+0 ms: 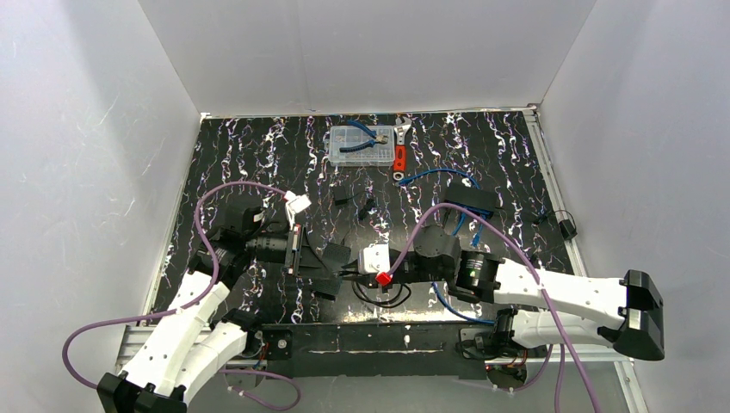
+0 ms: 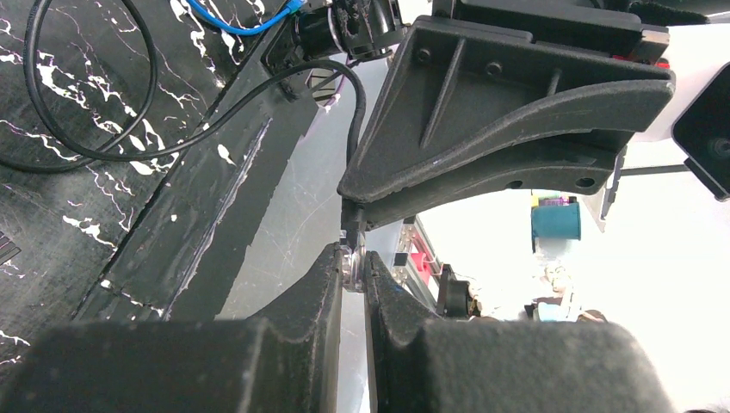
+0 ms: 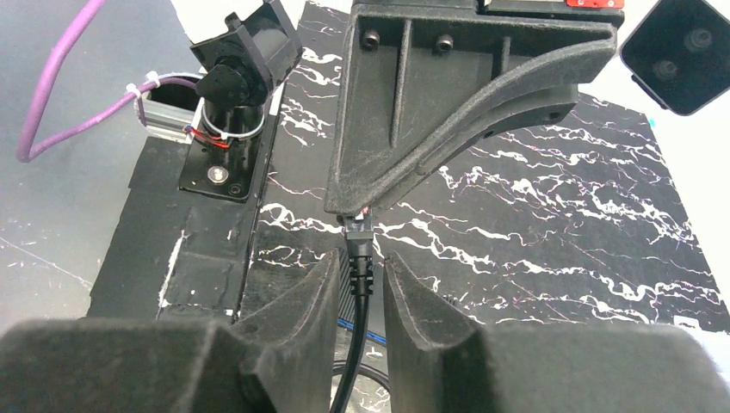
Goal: Insert the plug into the switch port
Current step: Pick up the connector from the center of the board.
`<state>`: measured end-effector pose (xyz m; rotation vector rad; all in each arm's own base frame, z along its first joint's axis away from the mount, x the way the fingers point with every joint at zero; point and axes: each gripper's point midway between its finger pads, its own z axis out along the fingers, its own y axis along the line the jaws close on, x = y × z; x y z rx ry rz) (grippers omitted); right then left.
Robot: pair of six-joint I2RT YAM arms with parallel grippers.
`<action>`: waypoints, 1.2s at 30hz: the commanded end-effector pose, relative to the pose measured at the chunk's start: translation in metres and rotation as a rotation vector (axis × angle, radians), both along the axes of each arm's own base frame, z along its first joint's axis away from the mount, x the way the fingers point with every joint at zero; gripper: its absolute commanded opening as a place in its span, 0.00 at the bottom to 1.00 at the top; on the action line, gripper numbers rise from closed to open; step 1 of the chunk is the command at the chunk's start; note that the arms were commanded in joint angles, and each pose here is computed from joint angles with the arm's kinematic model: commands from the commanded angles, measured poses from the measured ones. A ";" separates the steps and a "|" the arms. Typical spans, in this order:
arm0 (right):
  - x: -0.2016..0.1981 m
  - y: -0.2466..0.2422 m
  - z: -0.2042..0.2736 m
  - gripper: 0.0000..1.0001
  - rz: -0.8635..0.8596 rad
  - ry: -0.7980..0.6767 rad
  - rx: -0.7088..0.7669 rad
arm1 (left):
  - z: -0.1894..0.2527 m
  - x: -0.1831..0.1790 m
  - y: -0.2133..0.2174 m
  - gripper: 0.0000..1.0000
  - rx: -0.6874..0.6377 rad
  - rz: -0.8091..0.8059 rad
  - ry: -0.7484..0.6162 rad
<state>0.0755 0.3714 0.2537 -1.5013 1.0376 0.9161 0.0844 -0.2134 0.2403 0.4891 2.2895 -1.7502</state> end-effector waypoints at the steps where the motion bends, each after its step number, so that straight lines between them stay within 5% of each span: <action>1: 0.000 0.007 0.032 0.29 0.015 -0.012 0.084 | 0.003 -0.008 0.000 0.00 -0.019 -0.043 -0.006; 13: 0.000 0.010 0.027 0.23 0.020 -0.003 0.067 | 0.005 -0.010 -0.001 0.00 -0.023 -0.054 -0.011; 17: -0.002 0.010 0.030 0.07 0.029 0.000 0.070 | 0.004 -0.011 -0.001 0.00 -0.021 -0.057 -0.010; 21: -0.003 0.010 0.032 0.01 0.035 0.001 0.070 | 0.003 -0.010 -0.001 0.02 -0.016 -0.052 -0.008; 33: -0.010 -0.012 0.070 0.01 0.027 -0.004 0.121 | 0.010 0.010 0.008 0.95 0.114 0.106 -0.110; 36: -0.021 -0.021 0.086 0.01 0.052 0.003 0.144 | 0.012 0.021 0.014 0.98 0.162 0.193 -0.157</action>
